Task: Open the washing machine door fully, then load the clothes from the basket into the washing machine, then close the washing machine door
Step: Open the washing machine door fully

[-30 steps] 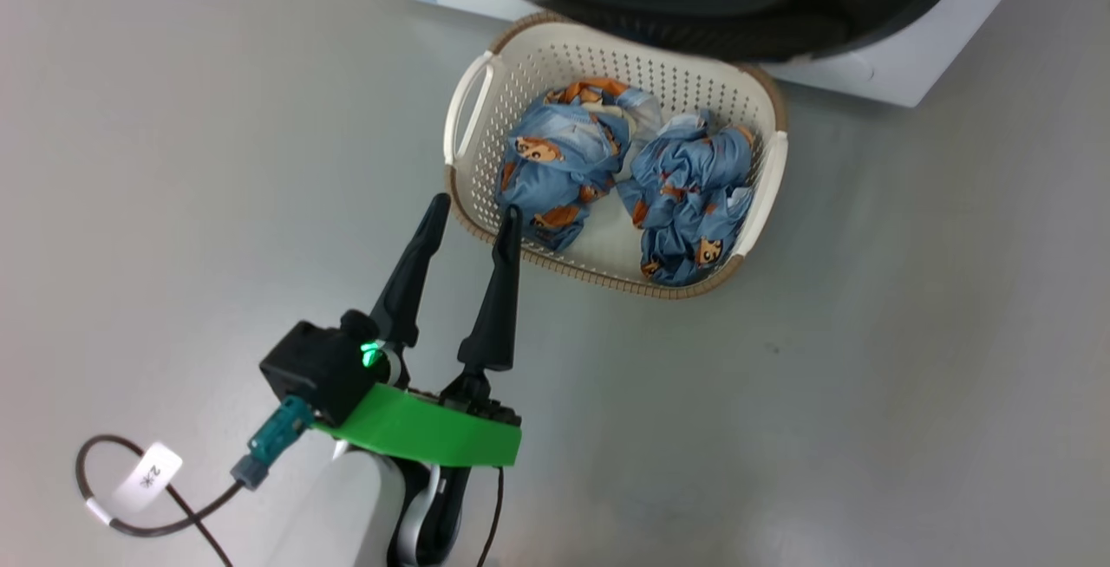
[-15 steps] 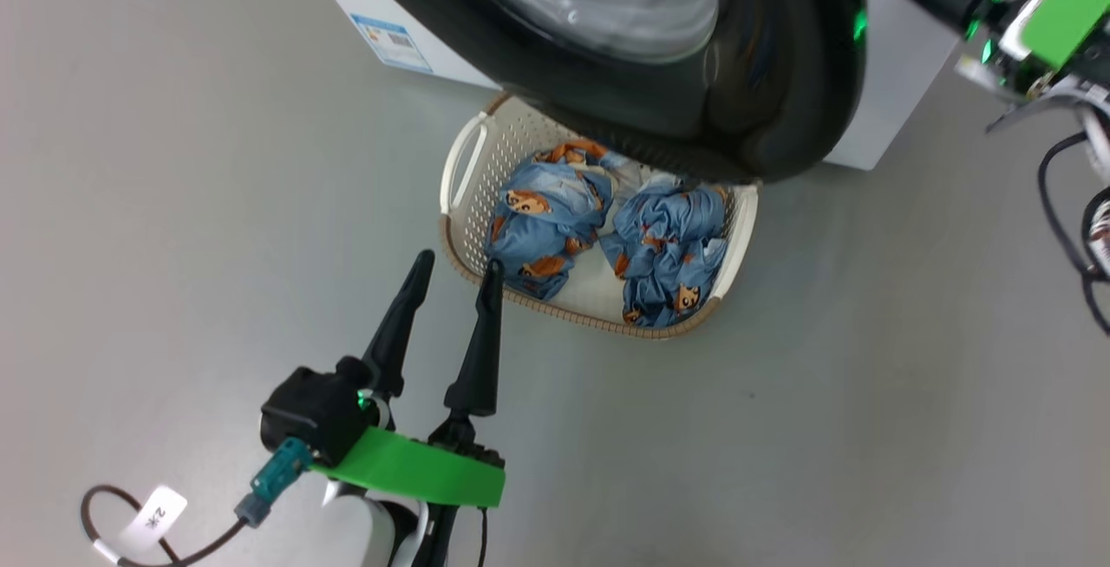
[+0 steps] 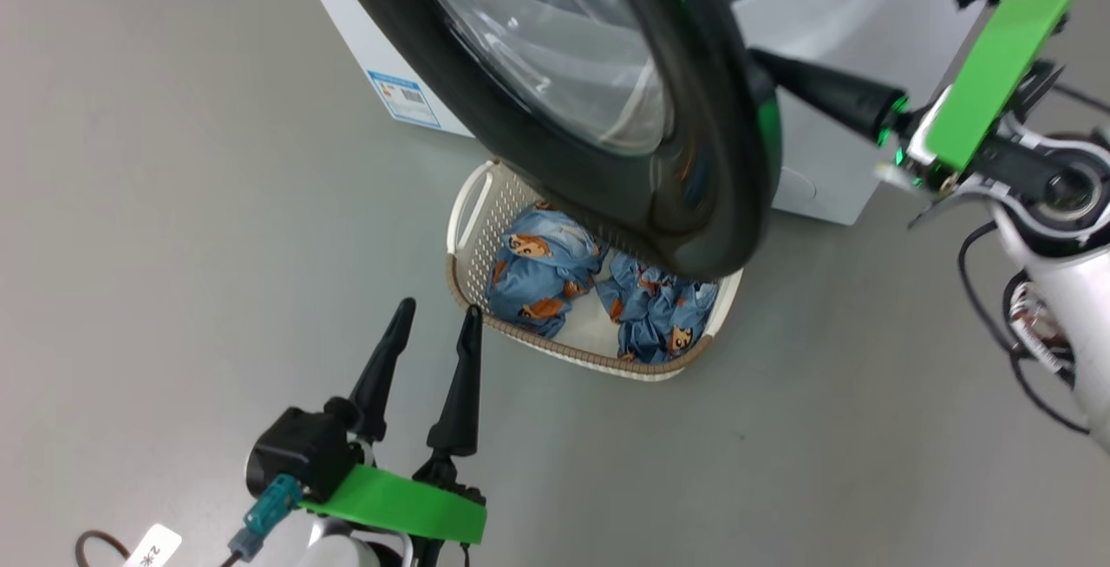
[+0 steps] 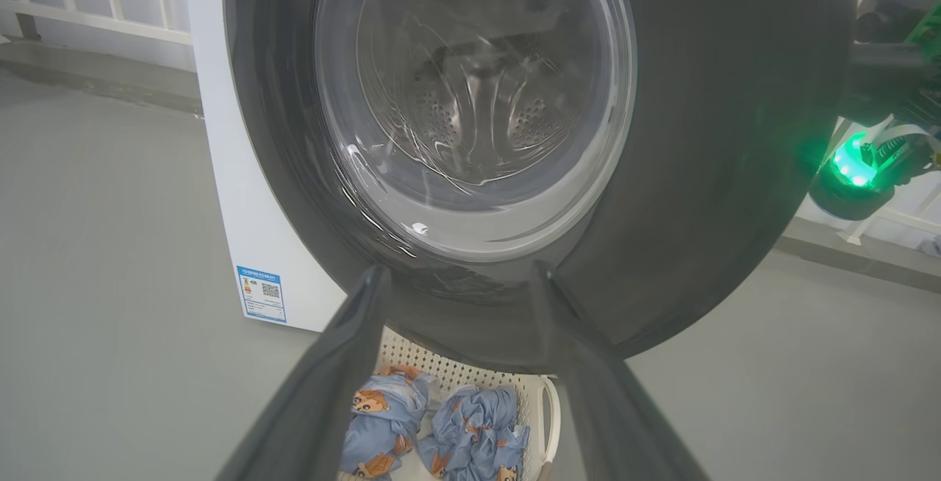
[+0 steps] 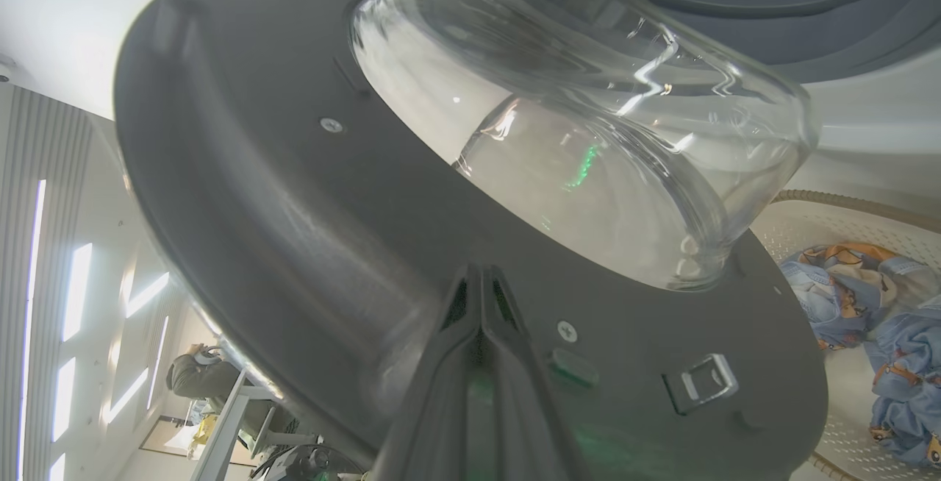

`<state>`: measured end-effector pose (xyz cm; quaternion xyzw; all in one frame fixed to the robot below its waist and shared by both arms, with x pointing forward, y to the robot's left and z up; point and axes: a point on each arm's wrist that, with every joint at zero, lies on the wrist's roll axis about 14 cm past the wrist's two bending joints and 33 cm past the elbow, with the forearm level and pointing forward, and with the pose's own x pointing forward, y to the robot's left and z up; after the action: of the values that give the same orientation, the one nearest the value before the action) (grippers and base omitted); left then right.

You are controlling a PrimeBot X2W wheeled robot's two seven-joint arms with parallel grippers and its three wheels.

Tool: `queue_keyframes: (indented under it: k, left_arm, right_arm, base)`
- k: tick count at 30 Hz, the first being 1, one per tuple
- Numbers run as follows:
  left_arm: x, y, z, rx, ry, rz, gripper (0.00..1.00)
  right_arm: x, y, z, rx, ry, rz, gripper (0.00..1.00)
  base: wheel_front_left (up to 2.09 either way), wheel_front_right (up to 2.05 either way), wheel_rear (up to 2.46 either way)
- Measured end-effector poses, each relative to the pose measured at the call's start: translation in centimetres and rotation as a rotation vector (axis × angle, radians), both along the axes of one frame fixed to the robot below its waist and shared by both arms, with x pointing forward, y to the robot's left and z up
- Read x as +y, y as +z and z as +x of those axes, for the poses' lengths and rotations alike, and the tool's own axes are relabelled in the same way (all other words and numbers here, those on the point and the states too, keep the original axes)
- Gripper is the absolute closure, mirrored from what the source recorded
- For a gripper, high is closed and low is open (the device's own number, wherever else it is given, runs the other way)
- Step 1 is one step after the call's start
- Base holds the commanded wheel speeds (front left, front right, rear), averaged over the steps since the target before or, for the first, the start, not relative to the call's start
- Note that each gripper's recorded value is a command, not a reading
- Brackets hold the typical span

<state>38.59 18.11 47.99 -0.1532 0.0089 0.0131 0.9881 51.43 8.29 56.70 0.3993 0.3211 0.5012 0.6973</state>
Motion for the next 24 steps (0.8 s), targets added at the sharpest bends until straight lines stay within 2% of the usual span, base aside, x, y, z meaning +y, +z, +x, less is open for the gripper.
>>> queue_keyframes:
  k: [24]
  left_arm:
    - [2.1, 1.5, -3.4, -0.037, 0.073, 0.018, 0.0]
  right_arm:
    - [5.8, 0.1, -9.4, 0.05, 0.244, 0.011, 1.0]
  base:
    - [0.0, 0.0, 0.0]
